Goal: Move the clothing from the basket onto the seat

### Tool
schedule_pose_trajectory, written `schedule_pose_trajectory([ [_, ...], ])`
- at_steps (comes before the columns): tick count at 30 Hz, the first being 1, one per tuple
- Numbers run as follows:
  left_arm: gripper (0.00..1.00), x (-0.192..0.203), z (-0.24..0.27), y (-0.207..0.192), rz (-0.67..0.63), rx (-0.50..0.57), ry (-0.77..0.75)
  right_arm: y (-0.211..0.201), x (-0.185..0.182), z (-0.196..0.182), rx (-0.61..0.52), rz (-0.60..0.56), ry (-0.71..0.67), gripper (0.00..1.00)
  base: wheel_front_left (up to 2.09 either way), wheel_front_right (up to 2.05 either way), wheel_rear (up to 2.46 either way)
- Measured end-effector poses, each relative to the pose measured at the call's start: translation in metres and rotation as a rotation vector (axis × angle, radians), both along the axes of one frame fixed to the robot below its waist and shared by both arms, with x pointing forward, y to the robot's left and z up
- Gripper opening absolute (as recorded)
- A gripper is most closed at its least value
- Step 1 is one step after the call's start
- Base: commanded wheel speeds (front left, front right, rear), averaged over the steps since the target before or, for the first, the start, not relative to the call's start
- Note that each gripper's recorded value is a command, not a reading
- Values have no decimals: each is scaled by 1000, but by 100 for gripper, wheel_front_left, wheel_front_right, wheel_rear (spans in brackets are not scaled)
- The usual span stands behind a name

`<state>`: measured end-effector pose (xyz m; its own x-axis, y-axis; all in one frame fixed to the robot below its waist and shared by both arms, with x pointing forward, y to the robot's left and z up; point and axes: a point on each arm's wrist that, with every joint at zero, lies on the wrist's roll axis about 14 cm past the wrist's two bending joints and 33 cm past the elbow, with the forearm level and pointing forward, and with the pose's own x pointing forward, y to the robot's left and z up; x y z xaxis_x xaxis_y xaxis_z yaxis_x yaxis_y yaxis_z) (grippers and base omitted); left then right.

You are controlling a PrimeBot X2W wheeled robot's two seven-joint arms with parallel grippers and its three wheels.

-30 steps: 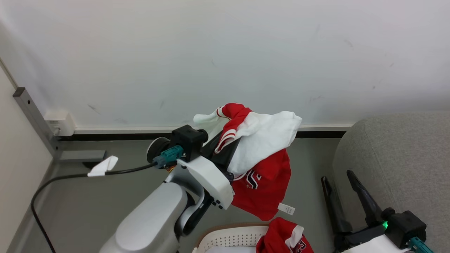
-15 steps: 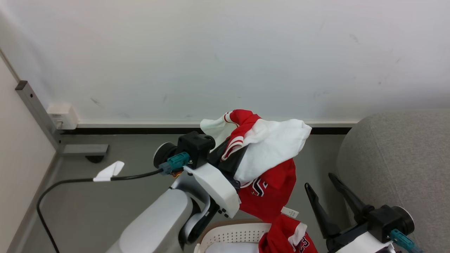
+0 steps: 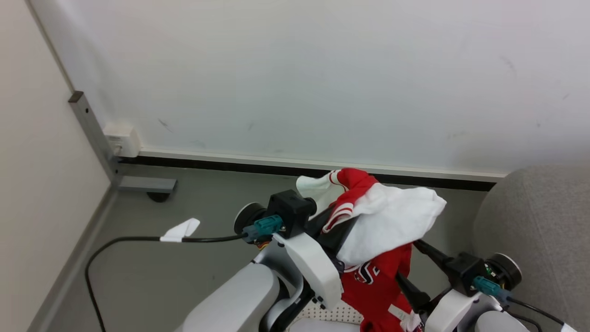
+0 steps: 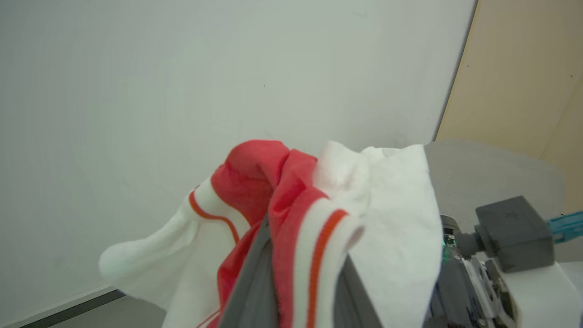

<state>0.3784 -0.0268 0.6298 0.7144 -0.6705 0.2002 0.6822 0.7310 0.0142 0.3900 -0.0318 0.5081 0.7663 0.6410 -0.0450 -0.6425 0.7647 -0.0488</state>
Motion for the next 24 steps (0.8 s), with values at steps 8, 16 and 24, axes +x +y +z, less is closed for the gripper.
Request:
schedule_pose_trajectory([
  [8, 0, -10, -4, 3, 0, 14, 7, 37, -1, 3, -84, 144, -24, 100, 0, 0, 0],
  [16, 0, -17, -8, 11, 14, 23, 19, 67, -7, 24, -67, 244, -81, 99, 0, 0, 0],
  [24, 0, -16, -10, 21, 44, 21, 26, 79, -16, 35, -39, 298, -111, 0, 0, 0, 0],
])
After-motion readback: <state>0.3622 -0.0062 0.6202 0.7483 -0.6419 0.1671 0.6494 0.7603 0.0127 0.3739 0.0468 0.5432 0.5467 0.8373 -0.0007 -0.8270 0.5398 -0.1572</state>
